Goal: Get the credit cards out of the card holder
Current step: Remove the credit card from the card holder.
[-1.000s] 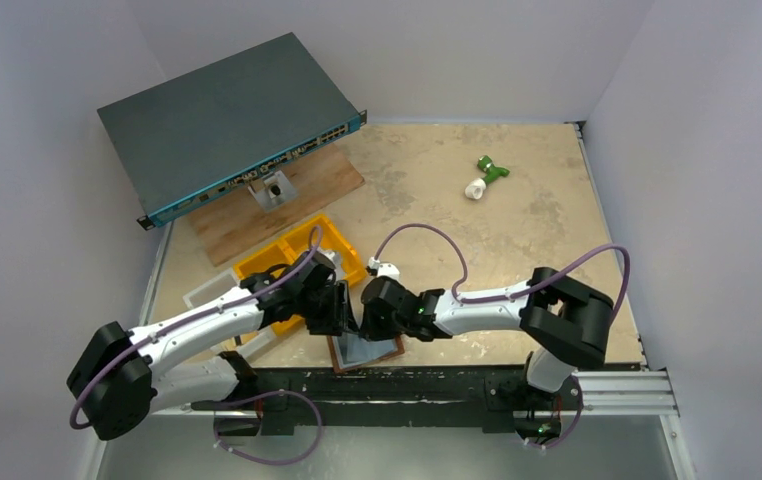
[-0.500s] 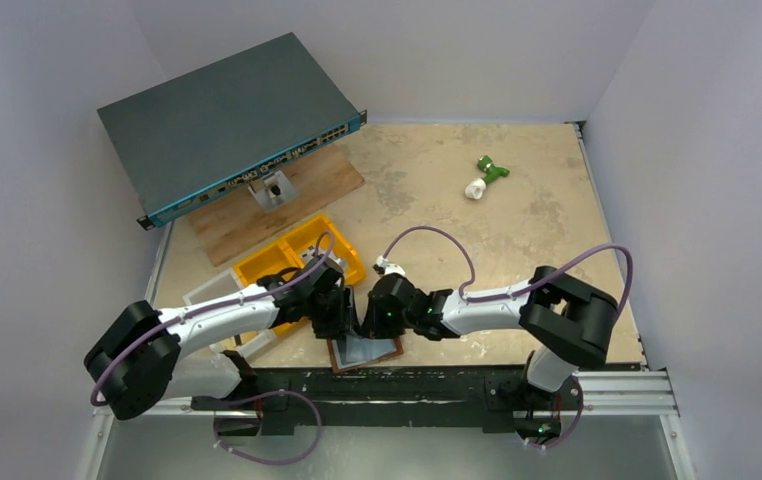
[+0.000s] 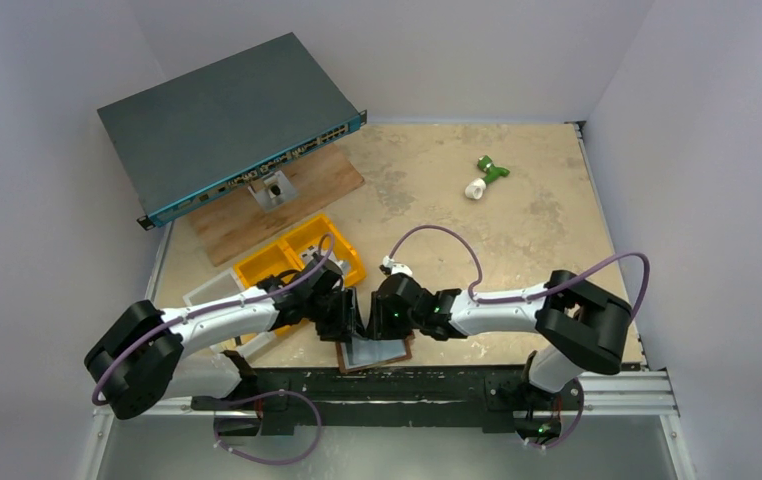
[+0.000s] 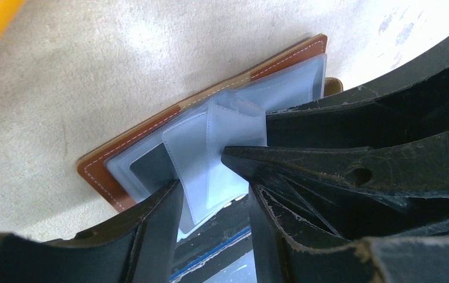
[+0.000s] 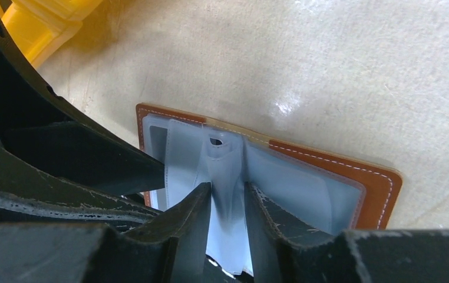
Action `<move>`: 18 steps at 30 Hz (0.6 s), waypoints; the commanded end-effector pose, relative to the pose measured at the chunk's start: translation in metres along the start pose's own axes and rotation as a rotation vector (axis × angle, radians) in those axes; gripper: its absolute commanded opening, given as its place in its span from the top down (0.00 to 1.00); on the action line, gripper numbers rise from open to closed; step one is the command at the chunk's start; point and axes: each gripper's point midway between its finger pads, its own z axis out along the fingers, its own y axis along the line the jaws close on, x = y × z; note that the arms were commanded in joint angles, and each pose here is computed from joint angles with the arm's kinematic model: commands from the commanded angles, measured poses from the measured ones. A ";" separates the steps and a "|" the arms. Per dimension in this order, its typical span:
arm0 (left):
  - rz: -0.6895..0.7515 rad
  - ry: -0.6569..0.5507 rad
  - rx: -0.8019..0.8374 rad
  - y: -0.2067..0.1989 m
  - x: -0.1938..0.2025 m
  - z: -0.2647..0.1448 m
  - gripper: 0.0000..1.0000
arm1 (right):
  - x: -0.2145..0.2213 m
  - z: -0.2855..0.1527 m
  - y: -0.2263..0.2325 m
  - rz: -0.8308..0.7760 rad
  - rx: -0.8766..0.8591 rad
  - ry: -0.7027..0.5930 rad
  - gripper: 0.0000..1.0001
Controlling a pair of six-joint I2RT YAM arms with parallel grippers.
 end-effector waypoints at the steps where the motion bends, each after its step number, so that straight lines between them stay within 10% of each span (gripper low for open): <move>1: 0.002 -0.007 0.083 -0.014 0.000 0.006 0.54 | -0.005 -0.006 -0.003 -0.004 0.039 -0.016 0.66; 18: 0.046 -0.002 0.212 -0.036 0.001 0.007 0.55 | -0.035 -0.024 0.007 0.063 0.024 -0.088 0.54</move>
